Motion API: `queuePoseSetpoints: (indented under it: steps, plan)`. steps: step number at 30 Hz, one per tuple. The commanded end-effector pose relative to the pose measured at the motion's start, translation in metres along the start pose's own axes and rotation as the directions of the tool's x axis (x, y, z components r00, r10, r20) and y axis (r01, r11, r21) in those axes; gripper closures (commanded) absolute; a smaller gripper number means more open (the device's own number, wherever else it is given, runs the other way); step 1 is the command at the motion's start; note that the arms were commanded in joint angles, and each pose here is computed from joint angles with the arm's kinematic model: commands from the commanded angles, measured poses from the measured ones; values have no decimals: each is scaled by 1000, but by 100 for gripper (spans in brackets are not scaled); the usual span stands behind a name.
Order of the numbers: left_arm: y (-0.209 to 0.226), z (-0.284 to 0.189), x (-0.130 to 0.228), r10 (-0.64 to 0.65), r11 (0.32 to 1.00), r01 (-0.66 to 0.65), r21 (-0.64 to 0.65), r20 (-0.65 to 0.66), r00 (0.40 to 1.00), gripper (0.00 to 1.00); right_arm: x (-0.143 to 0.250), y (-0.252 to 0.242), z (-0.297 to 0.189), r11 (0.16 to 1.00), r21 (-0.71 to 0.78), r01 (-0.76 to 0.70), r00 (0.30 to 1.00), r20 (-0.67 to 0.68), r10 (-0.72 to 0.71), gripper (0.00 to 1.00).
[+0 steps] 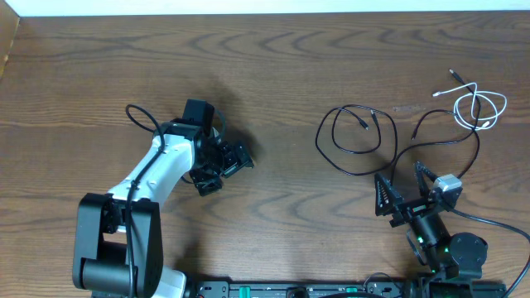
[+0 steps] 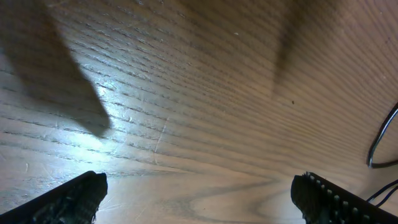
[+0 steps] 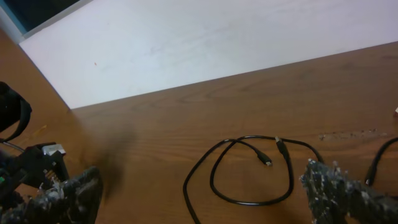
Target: Untangle cables
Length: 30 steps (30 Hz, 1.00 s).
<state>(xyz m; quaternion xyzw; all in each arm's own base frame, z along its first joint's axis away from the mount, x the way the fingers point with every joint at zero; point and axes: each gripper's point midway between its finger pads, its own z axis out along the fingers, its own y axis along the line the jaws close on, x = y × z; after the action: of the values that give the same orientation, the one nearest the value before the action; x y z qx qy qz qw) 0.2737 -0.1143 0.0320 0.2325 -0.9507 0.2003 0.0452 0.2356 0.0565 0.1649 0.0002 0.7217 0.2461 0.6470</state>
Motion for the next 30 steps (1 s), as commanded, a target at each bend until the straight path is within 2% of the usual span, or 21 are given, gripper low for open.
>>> queuePoseSetpoints:
  steps: [1,4,8,15,23,30]
  plan:
    - [-1,-3,-4,16,1000,-16,-3,13,1000,0,2,2,0,1000,-13,0,1000,-9,0,1]
    - [-1,-3,-4,16,1000,-16,-3,13,1000,0,2,2,0,999,-12,52,999,-8,-52,1]
    - [-1,-3,-4,16,1000,-16,-3,13,1000,0,2,1,0,963,-8,271,963,-5,-271,1]
    - [-1,-3,-4,16,1000,-16,-3,13,1000,0,-2,-10,0,906,58,419,908,-11,-420,1]
    - [-1,-3,-4,16,1000,-16,-3,13,1000,0,-9,-43,-5,872,251,419,905,-45,-422,1]
    - [-1,-3,-4,16,1000,-16,-3,13,1000,0,-10,-47,-7,866,274,417,906,-50,-421,1]
